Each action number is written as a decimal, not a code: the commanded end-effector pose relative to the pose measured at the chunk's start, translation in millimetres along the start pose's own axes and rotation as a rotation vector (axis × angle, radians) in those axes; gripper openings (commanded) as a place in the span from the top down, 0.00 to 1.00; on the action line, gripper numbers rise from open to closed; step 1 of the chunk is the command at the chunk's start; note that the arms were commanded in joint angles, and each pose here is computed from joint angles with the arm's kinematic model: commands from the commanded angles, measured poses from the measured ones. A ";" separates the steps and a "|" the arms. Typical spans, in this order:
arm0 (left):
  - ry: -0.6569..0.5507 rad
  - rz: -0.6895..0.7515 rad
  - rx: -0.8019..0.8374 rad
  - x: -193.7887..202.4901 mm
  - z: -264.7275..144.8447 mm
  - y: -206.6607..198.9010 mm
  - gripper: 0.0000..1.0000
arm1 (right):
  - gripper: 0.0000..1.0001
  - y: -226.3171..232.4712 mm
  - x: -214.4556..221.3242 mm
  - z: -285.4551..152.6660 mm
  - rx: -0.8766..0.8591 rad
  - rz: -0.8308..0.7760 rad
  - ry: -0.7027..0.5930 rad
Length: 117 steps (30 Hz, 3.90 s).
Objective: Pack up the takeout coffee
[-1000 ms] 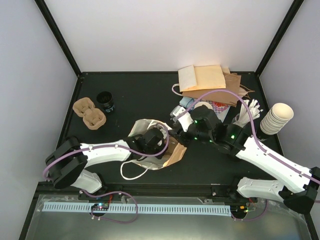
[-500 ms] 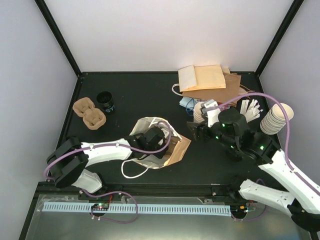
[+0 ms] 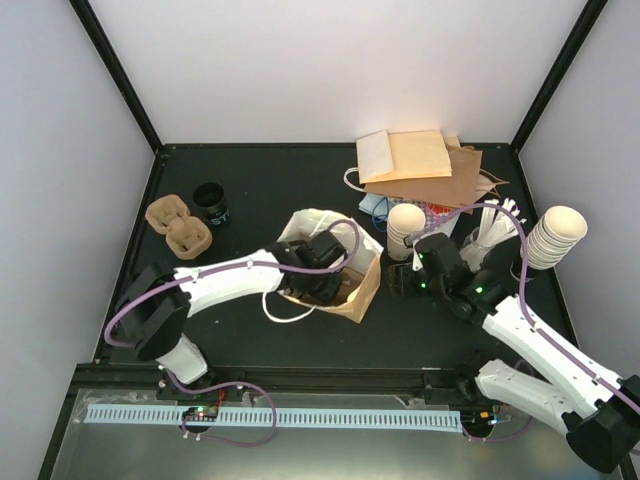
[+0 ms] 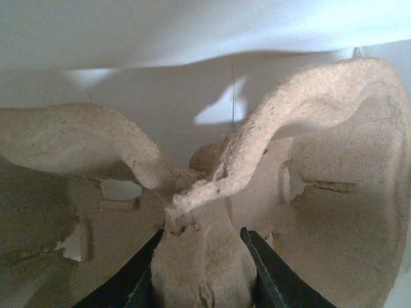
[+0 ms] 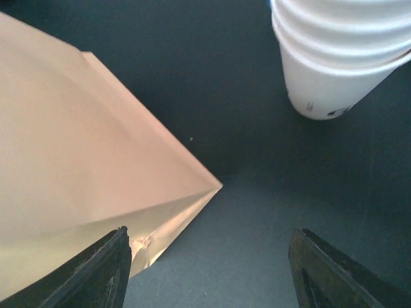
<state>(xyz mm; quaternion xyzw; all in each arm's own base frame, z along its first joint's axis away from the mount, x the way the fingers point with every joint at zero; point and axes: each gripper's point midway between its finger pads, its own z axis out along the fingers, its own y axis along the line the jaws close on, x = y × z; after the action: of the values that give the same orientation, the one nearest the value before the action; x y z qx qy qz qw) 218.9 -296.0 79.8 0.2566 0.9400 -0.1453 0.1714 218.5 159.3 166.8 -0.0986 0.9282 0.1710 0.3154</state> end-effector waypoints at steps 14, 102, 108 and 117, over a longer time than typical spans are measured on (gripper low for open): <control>0.294 -0.022 -0.028 12.9 3.7 15.5 0.71 | 0.32 4.6 17.8 25.0 -0.077 0.052 0.005; 0.062 -0.116 0.002 -6.6 -31.6 16.2 0.02 | 0.30 51.8 -31.1 -29.6 -0.272 -0.112 -0.110; 0.058 -0.122 0.002 -14.6 -51.9 14.4 0.03 | 0.30 72.5 -65.9 -73.3 -0.355 -0.143 -0.239; -0.070 -0.121 -0.036 -50.9 -119.4 13.7 0.01 | 0.29 75.9 -69.8 -73.4 -0.358 -0.164 -0.229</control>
<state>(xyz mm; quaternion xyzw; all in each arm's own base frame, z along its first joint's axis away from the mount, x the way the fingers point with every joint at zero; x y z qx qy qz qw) 233.2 -276.5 168.4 0.2067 0.9507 -0.1582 0.1684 212.0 205.3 288.3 -0.1979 0.8299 0.3169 0.4144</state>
